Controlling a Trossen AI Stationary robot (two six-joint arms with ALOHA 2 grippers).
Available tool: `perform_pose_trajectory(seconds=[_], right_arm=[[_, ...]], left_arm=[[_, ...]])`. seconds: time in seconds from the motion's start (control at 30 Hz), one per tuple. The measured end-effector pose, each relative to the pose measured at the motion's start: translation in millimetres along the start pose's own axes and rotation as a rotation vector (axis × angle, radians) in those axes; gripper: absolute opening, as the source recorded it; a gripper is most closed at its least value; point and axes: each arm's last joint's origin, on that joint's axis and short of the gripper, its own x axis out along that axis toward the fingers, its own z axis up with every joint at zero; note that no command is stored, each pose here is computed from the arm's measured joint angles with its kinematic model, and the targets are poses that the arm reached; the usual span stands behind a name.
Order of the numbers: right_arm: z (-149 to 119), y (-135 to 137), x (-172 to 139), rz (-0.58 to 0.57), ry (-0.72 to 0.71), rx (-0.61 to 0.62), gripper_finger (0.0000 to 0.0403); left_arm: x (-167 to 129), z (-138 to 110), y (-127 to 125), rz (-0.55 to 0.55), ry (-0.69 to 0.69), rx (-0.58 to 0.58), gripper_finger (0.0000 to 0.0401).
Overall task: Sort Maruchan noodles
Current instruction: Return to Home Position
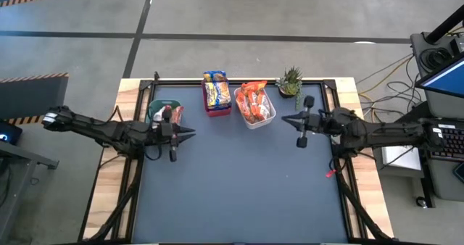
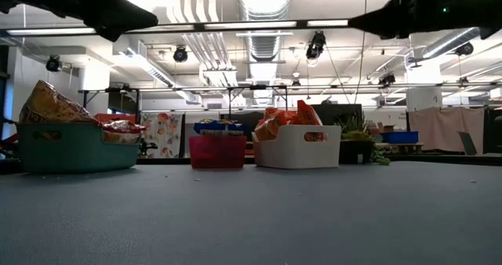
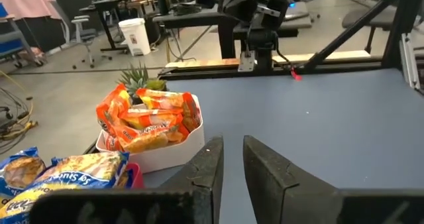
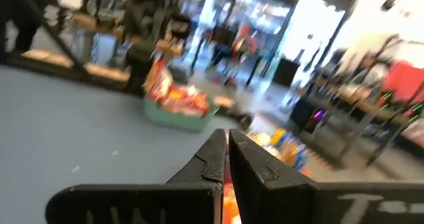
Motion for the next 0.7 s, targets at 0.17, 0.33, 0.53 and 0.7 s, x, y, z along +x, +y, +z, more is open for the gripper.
perform_pose_trajectory(seconds=[0.17,0.33,0.53,0.7], right_arm=[[3,-7,-14,-0.066,-0.068,-0.037,0.0009],[9,-12,-34,-0.131,-0.17,-0.024,0.0009],[5,-12,-52,-0.166,-0.208,0.0,0.0009],[-1,-12,-65,-0.178,-0.212,0.09,0.0009]], left_arm=[[-4,1,2,0.001,-0.023,-0.016,0.004],[-4,-3,2,0.001,-0.014,0.001,0.004],[-2,-19,0,0.001,-0.001,-0.008,0.004],[0,-29,-1,0.002,-0.037,-0.044,0.004]])
